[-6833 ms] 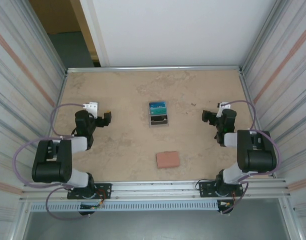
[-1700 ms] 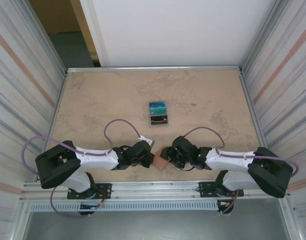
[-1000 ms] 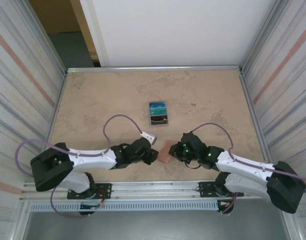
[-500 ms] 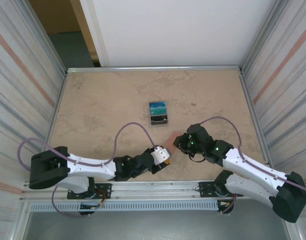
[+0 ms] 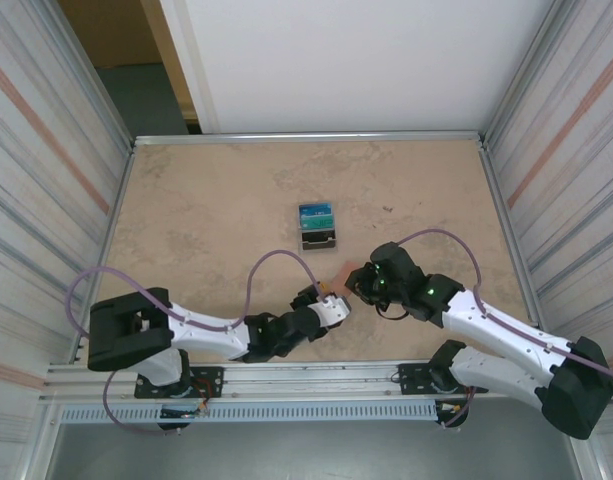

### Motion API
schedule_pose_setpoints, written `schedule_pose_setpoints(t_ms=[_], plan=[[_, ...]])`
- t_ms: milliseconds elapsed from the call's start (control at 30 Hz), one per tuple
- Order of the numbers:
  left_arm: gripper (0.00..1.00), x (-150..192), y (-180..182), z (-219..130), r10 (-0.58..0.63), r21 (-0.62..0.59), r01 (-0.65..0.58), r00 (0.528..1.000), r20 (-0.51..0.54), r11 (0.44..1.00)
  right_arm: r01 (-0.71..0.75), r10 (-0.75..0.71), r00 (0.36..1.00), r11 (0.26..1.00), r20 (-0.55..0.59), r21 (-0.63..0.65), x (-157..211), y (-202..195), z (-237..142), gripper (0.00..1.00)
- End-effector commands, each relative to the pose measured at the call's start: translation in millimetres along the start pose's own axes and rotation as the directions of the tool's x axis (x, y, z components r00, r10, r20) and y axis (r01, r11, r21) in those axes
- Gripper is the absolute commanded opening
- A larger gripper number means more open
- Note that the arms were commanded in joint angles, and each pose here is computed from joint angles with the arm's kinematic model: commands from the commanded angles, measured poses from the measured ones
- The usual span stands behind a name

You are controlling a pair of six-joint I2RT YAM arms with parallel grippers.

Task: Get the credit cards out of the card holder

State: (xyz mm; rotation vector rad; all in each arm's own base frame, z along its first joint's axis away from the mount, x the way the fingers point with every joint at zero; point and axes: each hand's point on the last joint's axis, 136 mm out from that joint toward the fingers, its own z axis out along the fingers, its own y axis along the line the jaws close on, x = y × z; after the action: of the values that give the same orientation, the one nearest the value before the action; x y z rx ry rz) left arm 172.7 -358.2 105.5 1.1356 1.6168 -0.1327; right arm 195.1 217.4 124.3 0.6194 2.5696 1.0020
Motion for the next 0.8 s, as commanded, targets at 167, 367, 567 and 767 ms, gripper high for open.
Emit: schedule_pose_setpoints(t_ms=[167,367,567,767], plan=[[0.54,-28,7,10,-0.026,-0.063,0.03,0.998,0.063,0.998,0.032,-0.032,0.999,0.999,-0.01,-0.04,-1,18,-3,0.14],[0.3,-28,10,17,-0.041,-0.092,0.044,0.998,0.039,0.995,0.04,-0.04,0.999,0.998,-0.008,-0.049,-1,21,-4,0.14],[0.0,-28,17,13,-0.09,-0.104,0.093,0.995,0.032,0.99,0.067,-0.065,0.998,0.994,0.019,-0.082,-5,25,-8,0.27],[0.0,-29,33,-4,-0.26,-0.047,0.263,0.963,0.065,0.964,0.177,-0.163,0.981,0.975,0.109,-0.137,-18,43,-25,0.63]])
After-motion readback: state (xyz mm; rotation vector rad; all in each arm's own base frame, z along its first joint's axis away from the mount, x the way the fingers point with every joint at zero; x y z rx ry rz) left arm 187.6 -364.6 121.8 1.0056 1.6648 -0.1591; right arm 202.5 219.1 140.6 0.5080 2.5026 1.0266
